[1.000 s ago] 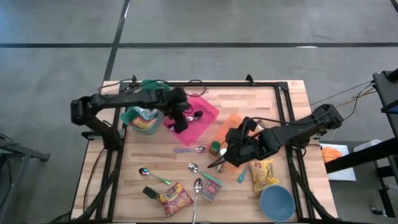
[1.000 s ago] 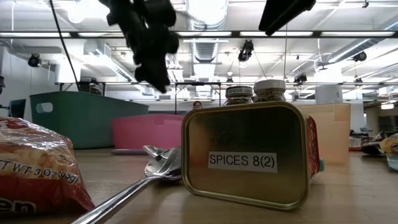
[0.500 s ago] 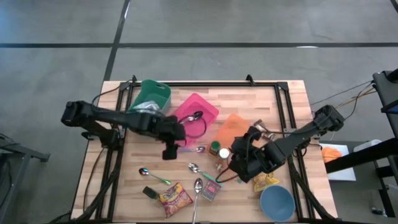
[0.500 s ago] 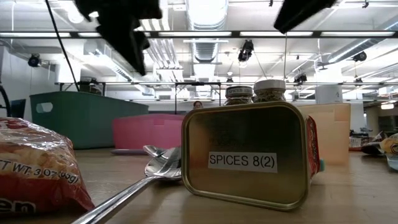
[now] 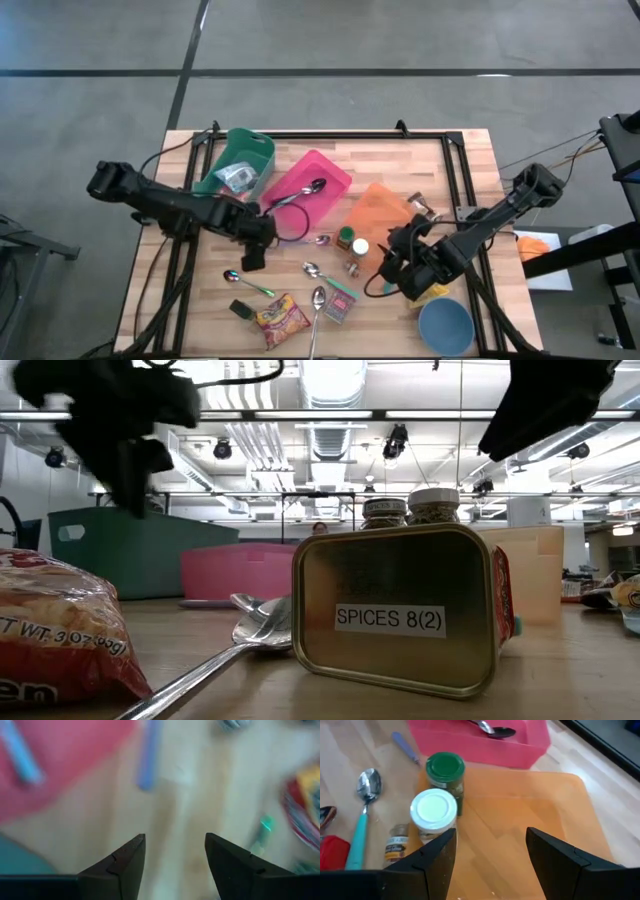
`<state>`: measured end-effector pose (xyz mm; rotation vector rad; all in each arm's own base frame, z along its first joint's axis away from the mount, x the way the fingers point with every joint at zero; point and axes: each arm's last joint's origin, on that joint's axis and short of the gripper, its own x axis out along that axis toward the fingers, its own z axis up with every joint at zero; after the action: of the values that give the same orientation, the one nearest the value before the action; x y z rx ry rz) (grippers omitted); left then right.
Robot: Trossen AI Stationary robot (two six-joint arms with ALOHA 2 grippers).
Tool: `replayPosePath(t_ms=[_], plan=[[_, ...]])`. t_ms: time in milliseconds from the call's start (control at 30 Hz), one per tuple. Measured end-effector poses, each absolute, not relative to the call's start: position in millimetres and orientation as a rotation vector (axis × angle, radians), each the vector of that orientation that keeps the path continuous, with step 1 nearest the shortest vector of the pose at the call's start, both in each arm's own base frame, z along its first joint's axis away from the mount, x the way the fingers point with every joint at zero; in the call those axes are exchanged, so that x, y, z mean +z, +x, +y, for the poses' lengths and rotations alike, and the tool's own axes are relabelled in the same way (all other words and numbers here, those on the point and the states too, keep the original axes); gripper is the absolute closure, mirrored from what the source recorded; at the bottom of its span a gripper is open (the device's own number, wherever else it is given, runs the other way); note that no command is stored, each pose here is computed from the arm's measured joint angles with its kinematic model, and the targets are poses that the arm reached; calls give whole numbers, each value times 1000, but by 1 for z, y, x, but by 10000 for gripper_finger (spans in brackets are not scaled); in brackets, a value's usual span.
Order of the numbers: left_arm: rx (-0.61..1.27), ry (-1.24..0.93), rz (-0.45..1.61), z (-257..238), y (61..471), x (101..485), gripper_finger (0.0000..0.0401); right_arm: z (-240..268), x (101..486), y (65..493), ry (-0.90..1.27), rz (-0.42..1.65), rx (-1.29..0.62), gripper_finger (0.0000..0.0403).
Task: Pick & Place Food Item
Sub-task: Put the black seasoning can into the orange bin
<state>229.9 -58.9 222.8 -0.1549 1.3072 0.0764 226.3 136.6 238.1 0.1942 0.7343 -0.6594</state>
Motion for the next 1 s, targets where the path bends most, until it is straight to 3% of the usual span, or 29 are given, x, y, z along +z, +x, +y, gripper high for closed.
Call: replayPosePath(t_ms=[233,400,767,1000], plan=[[-251,-220,1422,-94,216,224,195,139,234,229,213,734,-615,168],[-348,-202,1426,-121,206,231,195,140,234,230,223,726,-610,168],[-277,-91,1272,-174,181,251,195,141,235,231,237,716,-606,168],[-249,-62,1265,-191,164,245,195,142,235,233,251,704,-598,168]])
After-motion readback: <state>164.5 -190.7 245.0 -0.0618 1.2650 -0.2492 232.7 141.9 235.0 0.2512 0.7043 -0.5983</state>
